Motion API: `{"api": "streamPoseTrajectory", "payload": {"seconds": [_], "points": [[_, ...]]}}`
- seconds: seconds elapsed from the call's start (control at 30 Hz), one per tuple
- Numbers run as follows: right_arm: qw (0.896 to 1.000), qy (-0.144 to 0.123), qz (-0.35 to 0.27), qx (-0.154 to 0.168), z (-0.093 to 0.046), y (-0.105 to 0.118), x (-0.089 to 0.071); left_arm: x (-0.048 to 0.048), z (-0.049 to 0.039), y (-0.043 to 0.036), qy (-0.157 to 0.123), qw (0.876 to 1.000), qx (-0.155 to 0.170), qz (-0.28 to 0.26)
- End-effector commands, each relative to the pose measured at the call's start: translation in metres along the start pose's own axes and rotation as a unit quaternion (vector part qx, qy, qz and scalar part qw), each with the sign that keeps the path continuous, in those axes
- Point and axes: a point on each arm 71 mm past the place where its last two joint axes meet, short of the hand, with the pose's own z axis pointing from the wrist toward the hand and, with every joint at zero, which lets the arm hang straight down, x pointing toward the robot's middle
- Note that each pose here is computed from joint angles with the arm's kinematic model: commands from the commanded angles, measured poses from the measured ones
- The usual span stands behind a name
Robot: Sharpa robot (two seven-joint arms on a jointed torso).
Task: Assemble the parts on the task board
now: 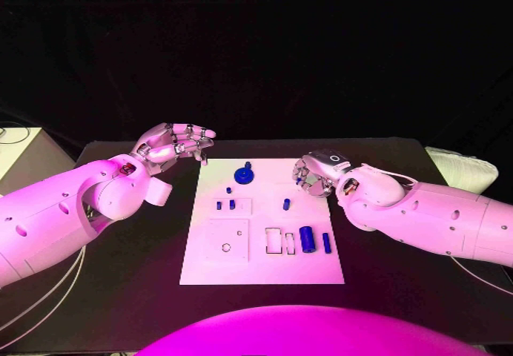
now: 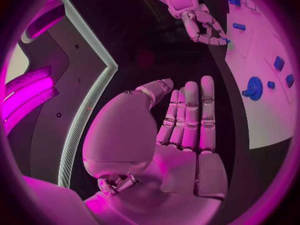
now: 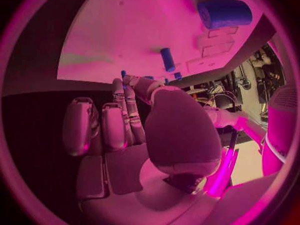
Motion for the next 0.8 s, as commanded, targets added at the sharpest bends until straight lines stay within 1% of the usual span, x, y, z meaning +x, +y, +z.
{"api": "streamPoseTrajectory", "payload": {"seconds": [0.03, 0.2, 0.4, 0.57, 0.7, 0.8], "points": [[1.000, -0.023, 0.002, -0.004, -0.002, 0.003, -0.009, 0.0021, 0.0007, 0.0004, 0.007, 1.000, 0.002, -0.007], [0.999, -0.036, 0.015, -0.017, -0.007, 0.013, -0.019, 0.0025, 0.0013, 0.0008, 0.007, 1.000, 0.002, -0.007], [0.997, -0.038, 0.040, -0.054, -0.012, 0.042, -0.020, 0.0044, 0.0022, 0.0012, 0.007, 1.000, 0.002, -0.009], [0.995, -0.032, 0.050, -0.086, -0.012, 0.068, -0.015, 0.0072, 0.0034, 0.0013, 0.009, 1.000, 0.003, -0.011], [0.992, -0.022, 0.053, -0.109, -0.011, 0.087, -0.004, 0.0100, 0.0043, 0.0009, 0.011, 1.000, 0.004, -0.012], [0.991, -0.014, 0.054, -0.121, -0.011, 0.098, 0.004, 0.0118, 0.0048, 0.0005, 0.011, 1.000, 0.004, -0.013]]}}
